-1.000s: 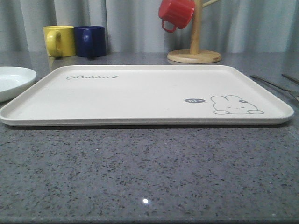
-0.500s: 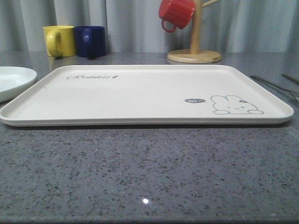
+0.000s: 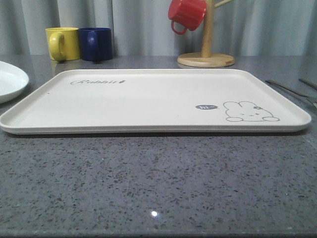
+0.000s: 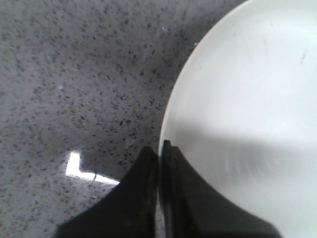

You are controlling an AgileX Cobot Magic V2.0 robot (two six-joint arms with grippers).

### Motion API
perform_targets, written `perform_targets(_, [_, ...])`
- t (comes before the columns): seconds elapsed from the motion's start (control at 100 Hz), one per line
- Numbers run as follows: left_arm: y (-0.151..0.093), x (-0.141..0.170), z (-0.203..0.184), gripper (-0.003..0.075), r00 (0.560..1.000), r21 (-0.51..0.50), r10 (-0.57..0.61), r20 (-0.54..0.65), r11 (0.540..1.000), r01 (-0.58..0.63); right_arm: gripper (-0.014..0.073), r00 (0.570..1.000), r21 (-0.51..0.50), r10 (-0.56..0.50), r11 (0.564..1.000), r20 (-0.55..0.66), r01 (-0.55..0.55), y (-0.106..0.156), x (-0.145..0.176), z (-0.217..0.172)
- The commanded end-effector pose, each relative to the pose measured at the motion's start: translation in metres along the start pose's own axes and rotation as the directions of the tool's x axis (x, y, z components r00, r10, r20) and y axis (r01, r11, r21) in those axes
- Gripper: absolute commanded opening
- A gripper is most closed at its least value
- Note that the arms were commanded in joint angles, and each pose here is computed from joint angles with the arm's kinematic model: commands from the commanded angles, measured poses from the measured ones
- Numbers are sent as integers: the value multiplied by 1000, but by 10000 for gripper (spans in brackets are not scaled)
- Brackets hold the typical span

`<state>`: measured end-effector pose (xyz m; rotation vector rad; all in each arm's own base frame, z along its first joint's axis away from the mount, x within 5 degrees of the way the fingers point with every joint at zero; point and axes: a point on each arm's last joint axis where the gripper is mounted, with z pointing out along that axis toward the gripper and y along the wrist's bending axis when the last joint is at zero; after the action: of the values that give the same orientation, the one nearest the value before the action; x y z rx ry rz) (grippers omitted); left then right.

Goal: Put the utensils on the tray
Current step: 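Lower the left gripper and grasp the white plate's rim, then lift the white plate and lower it onto the tray's near-mug end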

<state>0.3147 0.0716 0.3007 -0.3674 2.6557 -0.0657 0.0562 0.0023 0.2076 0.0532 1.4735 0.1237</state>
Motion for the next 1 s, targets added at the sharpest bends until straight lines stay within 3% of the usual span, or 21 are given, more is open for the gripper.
perform_targets(0.0, [-1,-5,-42,-19,988,65,-18,154,998,8,-69,996,-11,-6,1000,94,7,1,-7,-2])
perform_targets(0.22, [-14,3,-79,-19,970,209,-9,244,977,-43,-69,996,-11,-6,1000,94,7,1,-7,-2])
perform_targets(0.35, [-37,2,-84,-20,968,312,25,249,944,-105,-69,996,-11,-6,1000,94,7,1,-7,-2])
perform_targets(0.49, [-66,-2,-85,-20,961,354,100,258,916,-190,-69,996,-11,-6,1000,94,7,1,-7,-2])
perform_targets(0.77, [-136,-10,-54,-20,953,460,243,178,836,-299,-69,996,-11,-6,1000,94,7,1,-7,-2])
perform_targets(0.99, [-178,-10,-16,-20,943,501,317,99,803,-323,-69,996,-11,-6,1000,94,7,1,-7,-2])
